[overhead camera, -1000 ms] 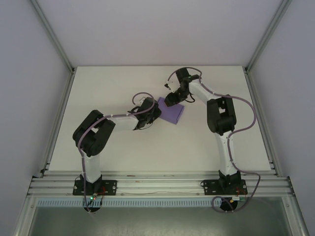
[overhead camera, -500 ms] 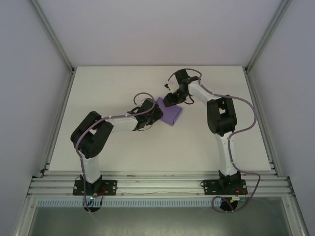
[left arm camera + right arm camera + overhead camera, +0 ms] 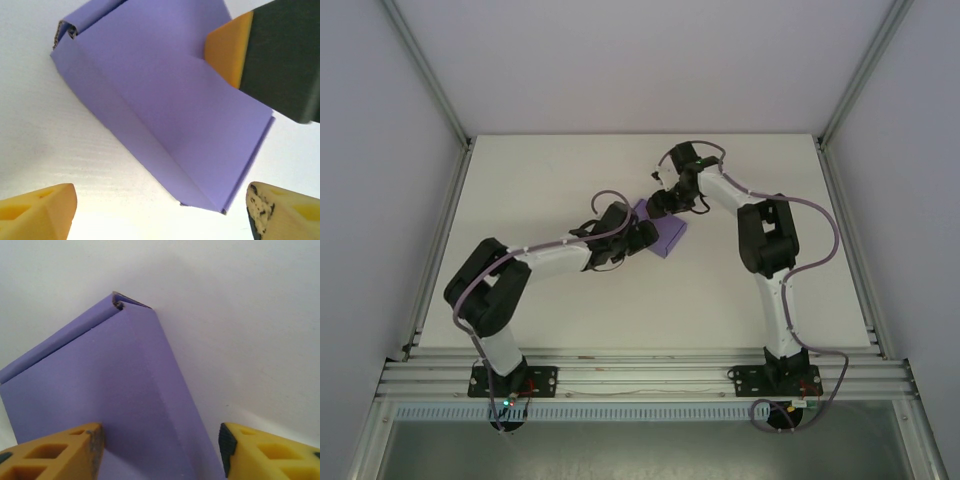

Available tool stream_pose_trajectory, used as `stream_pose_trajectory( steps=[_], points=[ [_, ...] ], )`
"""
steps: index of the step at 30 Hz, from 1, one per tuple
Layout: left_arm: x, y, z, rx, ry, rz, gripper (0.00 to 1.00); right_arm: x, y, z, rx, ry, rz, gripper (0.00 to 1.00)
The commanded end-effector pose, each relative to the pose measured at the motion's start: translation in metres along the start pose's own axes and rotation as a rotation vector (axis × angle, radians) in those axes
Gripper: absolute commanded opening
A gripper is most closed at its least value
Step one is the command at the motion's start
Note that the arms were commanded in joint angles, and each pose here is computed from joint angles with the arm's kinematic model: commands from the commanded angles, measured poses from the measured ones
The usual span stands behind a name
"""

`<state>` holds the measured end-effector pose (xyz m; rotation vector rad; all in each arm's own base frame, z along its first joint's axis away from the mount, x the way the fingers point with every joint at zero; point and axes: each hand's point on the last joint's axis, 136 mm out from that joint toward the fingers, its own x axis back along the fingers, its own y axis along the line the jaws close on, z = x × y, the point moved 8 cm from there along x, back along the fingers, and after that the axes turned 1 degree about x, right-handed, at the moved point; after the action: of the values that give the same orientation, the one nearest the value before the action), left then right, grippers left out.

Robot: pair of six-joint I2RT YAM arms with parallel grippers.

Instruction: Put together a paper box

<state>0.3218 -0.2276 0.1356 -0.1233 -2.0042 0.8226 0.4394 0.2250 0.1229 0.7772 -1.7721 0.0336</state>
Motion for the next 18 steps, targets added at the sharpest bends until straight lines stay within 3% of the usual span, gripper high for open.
stream_pose_trajectory(
  steps=[1, 5, 7, 9, 10, 14, 18],
  points=[
    [0.022, 0.002, -0.002, -0.074, -0.037, -0.030, 1.00, 0.005, -0.015, 0.003, -0.024, 0.021, 0.144, 0.68],
    [0.059, -0.004, -0.019, -0.173, -0.168, -0.062, 1.00, 0.049, -0.008, -0.029, -0.020, -0.130, 0.163, 0.78],
    [0.087, -0.002, -0.034, -0.225, -0.283, -0.124, 1.00, 0.077, -0.002, -0.041, -0.017, -0.213, 0.159, 0.84],
    [0.119, 0.006, -0.052, -0.249, -0.430, -0.204, 1.00, 0.104, 0.003, -0.046, -0.031, -0.301, 0.169, 1.00],
    [0.133, 0.012, -0.061, -0.247, -0.487, -0.229, 1.00, 0.118, 0.003, -0.047, -0.036, -0.351, 0.188, 0.99],
    [0.171, 0.056, -0.097, -0.181, -0.572, -0.277, 1.00, 0.157, -0.002, -0.017, -0.103, -0.504, 0.312, 1.00],
    [0.177, 0.115, -0.116, -0.169, -0.683, -0.433, 1.00, 0.179, -0.022, 0.052, -0.234, -0.639, 0.462, 1.00]
  ],
)
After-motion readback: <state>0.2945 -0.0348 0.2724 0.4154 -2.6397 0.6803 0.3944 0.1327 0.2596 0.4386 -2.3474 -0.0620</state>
